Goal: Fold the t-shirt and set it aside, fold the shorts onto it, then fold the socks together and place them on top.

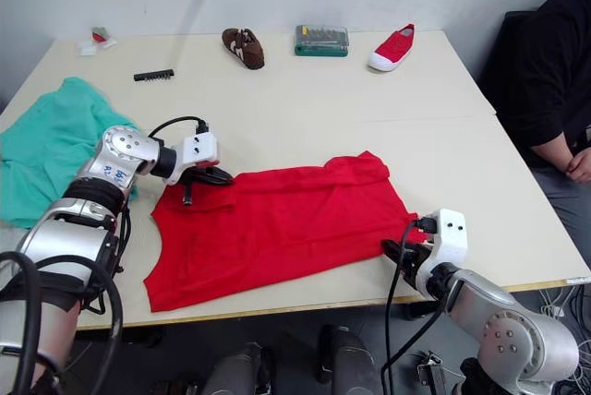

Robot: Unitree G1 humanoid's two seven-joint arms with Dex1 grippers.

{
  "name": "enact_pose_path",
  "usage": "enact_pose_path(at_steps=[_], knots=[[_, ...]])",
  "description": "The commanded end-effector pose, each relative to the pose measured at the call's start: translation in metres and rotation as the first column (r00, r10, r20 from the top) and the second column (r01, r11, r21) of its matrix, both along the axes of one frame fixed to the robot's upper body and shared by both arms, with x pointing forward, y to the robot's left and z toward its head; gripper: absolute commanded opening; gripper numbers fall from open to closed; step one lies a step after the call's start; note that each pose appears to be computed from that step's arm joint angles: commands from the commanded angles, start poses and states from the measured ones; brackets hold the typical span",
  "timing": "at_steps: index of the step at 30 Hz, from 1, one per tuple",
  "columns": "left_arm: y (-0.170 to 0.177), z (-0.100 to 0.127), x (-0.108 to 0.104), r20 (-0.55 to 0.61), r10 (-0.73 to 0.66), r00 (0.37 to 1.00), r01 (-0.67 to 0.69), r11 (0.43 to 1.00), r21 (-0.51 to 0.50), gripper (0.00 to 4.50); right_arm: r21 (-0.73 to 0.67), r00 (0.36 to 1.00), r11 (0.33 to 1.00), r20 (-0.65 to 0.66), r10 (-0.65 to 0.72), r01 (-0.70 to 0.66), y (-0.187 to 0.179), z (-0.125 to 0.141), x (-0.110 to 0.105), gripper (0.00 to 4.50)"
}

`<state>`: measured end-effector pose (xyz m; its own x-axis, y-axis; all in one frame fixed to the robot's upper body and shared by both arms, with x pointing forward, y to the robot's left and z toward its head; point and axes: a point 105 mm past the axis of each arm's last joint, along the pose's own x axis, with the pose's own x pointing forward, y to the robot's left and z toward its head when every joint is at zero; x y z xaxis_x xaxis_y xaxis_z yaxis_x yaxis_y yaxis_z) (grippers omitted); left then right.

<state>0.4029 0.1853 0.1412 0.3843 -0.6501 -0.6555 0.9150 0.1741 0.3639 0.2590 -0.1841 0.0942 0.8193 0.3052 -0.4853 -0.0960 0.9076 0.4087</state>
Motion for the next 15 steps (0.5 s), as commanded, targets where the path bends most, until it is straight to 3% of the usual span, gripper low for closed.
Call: enact_pose_path(at_steps=[1,2,9,15], knots=[[0.009,-0.015,-0.011,-0.064,-0.016,0.998,0.017,1.000,0.009,0.00,0.028,0.997,0.999,-0.066,0.032,-0.030,0.003,-0.010,0.003,0.34],[0.011,-0.016,-0.013,-0.069,-0.016,0.998,0.016,1.000,0.003,0.00,0.023,0.997,0.999,-0.068,0.037,-0.035,0.002,-0.009,0.007,0.01],[0.028,-0.022,-0.023,-0.087,0.014,0.996,-0.017,0.999,-0.042,0.00,0.019,0.992,0.994,-0.067,0.105,-0.104,0.008,-0.002,0.038,0.01],[0.037,-0.025,-0.039,-0.121,0.041,0.992,-0.056,0.990,-0.127,0.00,-0.025,0.986,0.985,-0.014,0.169,-0.169,0.020,0.009,0.089,0.01]])
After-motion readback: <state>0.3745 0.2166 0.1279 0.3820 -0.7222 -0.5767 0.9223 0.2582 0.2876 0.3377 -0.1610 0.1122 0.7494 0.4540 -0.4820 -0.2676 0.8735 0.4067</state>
